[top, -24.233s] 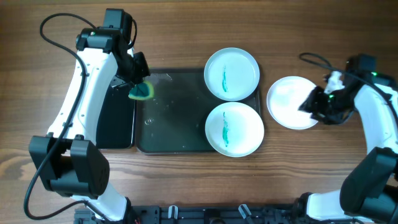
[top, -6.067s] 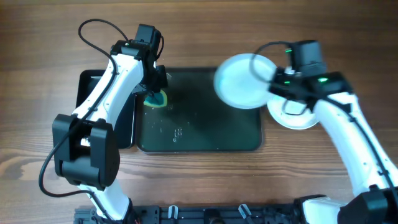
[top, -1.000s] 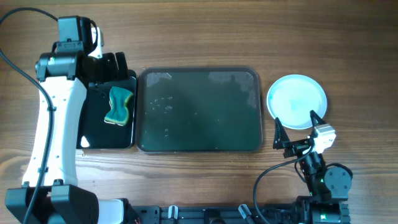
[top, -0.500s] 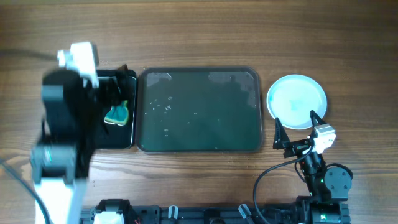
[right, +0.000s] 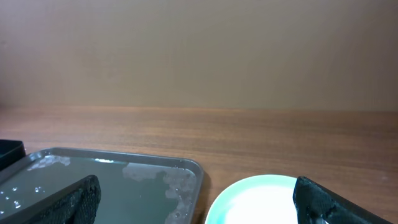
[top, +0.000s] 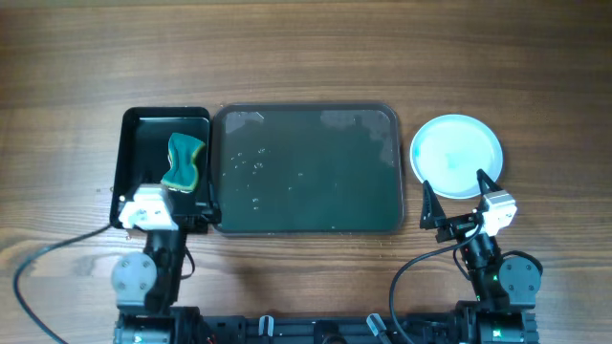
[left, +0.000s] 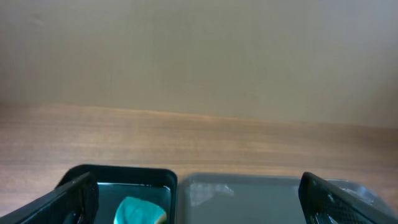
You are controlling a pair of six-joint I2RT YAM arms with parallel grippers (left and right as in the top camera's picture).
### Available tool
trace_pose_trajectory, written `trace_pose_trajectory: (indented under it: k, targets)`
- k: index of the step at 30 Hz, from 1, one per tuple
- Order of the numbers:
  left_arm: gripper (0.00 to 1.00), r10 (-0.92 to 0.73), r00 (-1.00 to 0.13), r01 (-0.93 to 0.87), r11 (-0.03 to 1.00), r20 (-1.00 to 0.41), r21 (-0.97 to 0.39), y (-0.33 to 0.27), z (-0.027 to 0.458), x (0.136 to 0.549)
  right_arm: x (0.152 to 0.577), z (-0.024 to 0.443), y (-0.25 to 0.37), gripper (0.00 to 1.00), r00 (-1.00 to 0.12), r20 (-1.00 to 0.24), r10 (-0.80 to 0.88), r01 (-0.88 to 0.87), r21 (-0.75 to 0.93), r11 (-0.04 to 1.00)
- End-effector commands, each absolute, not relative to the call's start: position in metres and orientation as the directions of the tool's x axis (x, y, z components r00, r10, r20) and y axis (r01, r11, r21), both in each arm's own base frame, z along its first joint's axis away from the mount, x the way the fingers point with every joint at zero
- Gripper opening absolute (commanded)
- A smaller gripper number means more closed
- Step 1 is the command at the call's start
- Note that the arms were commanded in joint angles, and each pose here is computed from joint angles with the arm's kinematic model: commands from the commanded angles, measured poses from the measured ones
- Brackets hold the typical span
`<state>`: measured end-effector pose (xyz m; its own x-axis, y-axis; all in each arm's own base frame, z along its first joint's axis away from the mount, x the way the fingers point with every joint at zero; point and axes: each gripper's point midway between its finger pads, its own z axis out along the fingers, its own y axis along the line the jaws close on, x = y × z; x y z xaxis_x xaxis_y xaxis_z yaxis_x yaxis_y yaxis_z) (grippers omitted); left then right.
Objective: Clean dirty plates on tray and stack at the side
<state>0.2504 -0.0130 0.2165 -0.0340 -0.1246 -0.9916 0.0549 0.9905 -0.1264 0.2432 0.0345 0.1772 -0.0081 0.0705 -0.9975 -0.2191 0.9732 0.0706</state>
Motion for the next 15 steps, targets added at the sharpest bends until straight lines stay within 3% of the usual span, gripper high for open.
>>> trace_pose_trajectory:
  k: [1,15]
  targets:
    - [1.00,-0.127,-0.004,0.069,0.990,-0.992,-0.127,-0.015,0.205,0.246,0.242,0.181,0.038,1.00,0.011,-0.999,0.053,-0.239,0.048,0.970]
    - [1.00,-0.124,-0.010,0.035,0.992,-0.992,-0.124,-0.009,0.176,0.246,0.242,0.181,0.038,1.00,0.011,-0.999,0.053,-0.239,0.048,0.970]
